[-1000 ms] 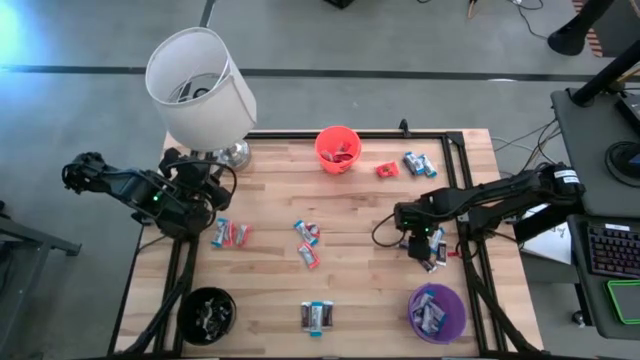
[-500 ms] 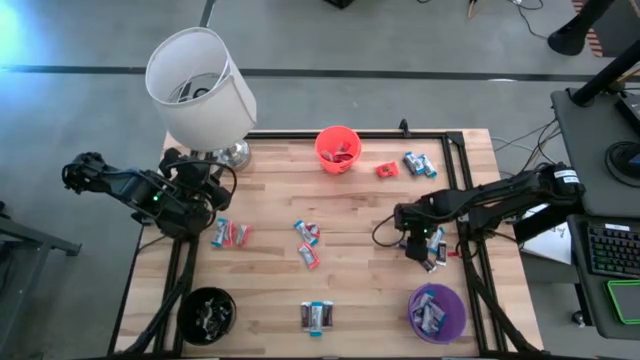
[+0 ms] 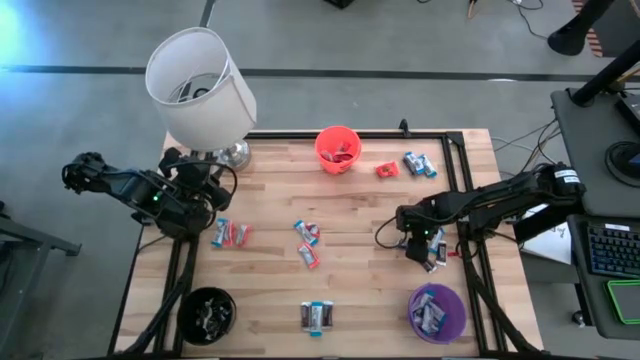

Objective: Organize candy in baskets
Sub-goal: Put the brown chocolate into the black bucket

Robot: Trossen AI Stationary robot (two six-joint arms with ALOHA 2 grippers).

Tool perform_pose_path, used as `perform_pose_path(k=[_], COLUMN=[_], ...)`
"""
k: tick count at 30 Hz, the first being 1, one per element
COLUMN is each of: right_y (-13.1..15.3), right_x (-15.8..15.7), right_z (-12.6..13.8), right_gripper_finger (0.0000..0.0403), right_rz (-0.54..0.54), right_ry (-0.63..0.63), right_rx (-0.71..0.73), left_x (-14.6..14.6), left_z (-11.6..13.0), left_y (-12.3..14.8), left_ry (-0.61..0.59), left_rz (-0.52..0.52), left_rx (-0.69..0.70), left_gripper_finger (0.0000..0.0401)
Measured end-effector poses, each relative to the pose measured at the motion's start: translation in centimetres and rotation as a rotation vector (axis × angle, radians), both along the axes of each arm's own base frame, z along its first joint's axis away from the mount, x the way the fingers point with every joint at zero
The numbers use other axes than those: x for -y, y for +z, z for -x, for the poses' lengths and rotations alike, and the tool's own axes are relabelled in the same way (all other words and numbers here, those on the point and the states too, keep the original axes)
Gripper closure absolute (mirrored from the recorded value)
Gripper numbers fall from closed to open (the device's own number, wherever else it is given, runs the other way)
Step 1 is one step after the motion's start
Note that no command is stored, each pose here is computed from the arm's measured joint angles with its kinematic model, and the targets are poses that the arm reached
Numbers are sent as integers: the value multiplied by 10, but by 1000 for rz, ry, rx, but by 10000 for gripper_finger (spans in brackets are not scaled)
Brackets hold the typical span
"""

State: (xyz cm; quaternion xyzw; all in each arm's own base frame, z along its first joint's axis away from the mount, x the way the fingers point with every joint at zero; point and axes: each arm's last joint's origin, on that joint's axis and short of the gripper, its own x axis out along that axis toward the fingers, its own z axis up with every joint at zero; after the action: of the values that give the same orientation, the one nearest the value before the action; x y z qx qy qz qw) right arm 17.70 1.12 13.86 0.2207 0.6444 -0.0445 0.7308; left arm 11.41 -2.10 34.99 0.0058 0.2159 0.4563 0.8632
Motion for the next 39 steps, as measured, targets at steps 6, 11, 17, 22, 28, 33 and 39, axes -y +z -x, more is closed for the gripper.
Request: perform_pose_path(k=[6, 11, 17, 22, 28, 33, 39], right_y=[-5, -6, -6, -6, 3, 15, 37], right_x=[0, 0, 0, 0, 0, 0, -1], right_z=[1, 1, 1, 0, -8, -18, -38], right_gripper_finger=[245, 274, 340, 384, 379, 377, 377], right_rz=[1, 8, 1, -7, -8, -10, -31], right_ry=[-32, -34, -35, -42, -45, -45, -100], right_rx=[18, 18, 23, 23, 64, 108, 234], left_x=[0, 0, 0, 0, 0, 0, 1], left_z=[0, 0, 0, 0, 0, -2, -5], left_y=[0, 0, 0, 0, 0, 1, 1], left_ry=[0, 0, 0, 1, 1, 17, 8], left_rz=[0, -1, -1, -1, 1, 20, 70], left_rx=[0, 0, 0, 1, 5, 44, 71], left_gripper_finger=[288, 288, 288, 288, 288, 288, 286])
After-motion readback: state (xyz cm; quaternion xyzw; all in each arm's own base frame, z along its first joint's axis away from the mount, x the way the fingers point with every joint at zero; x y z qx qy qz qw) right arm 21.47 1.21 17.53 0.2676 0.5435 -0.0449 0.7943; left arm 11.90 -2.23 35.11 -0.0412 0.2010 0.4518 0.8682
